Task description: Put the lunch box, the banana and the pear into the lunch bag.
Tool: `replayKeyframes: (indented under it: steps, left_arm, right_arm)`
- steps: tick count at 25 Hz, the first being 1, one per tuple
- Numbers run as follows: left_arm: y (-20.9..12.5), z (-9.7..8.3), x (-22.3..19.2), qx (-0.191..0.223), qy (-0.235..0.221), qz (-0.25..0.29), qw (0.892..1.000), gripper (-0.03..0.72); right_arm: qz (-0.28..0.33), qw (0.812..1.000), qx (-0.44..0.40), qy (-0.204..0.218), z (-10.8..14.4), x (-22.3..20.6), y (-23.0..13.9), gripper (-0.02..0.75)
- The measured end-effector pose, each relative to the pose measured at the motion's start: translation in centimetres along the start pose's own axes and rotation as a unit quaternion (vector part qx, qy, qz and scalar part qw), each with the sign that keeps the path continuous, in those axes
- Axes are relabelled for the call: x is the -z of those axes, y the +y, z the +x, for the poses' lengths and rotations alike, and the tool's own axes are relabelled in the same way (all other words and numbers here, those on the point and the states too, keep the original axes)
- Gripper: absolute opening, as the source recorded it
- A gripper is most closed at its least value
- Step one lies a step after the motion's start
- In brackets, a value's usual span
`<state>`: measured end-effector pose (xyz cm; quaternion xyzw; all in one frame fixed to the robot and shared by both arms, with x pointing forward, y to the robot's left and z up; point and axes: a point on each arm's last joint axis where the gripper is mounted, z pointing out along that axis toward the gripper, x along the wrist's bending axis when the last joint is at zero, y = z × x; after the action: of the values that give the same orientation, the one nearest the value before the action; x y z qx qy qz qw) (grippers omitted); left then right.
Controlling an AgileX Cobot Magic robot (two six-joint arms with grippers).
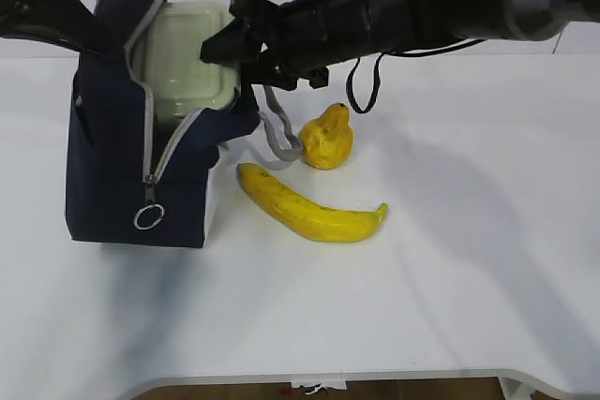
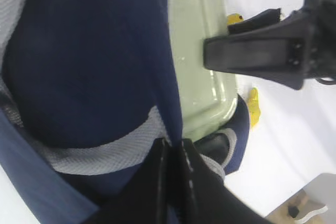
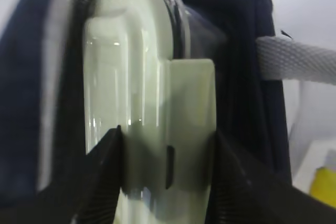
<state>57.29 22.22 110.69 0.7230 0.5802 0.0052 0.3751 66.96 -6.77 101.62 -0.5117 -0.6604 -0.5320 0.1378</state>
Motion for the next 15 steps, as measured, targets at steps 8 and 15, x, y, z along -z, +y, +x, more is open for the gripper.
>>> replayKeyframes:
  steps: [8, 15]
  left_arm:
    - [0.0, 0.3, -0.6, -0.005, -0.003, 0.004, 1.0, -0.001]
    - [0.0, 0.6, -1.0, -0.017, 0.001, 0.009, 1.0, -0.001]
  right_arm:
    - [0.03, 0.999, 0.034, -0.002, 0.4, -0.8, -0.6, 0.362]
    - [0.071, 0.993, 0.097, -0.017, 2.0, -2.1, -1.3, 0.362]
